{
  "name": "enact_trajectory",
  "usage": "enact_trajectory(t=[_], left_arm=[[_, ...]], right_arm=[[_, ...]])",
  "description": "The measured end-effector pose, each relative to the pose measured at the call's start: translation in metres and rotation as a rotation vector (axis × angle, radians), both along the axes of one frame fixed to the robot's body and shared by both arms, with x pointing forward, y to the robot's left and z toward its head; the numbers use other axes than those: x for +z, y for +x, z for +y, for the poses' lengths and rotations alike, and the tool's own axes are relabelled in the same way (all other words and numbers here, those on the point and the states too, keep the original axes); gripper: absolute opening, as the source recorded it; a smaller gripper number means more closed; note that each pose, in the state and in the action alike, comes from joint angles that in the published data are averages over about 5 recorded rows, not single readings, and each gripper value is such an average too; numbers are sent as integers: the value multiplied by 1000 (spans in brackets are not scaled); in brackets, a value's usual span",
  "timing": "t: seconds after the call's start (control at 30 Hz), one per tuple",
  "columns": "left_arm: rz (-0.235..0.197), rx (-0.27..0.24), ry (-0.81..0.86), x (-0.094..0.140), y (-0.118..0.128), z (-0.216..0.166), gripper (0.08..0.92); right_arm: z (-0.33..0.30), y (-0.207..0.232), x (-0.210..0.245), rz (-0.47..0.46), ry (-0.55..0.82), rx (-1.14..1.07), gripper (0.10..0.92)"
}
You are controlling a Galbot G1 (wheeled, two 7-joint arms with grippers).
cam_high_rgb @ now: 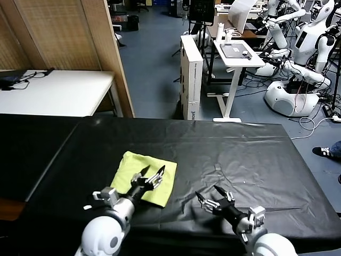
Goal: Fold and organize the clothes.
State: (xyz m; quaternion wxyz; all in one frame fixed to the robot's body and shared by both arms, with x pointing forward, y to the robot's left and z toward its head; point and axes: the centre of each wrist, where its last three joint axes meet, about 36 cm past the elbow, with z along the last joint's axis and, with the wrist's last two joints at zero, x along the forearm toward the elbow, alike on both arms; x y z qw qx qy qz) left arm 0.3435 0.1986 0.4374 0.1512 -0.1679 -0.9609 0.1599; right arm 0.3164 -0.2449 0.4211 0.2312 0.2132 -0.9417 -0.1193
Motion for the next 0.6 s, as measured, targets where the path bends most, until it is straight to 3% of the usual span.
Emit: enact_trajectory(t=[0.2,0.6], left_arm=[[-72,30,88,8,2,24,906],[-91,75,181,12,-6,50,907]], right_arm=[[29,20,-1,84,116,-30,907],[85,44,-25,136,209,1,907]])
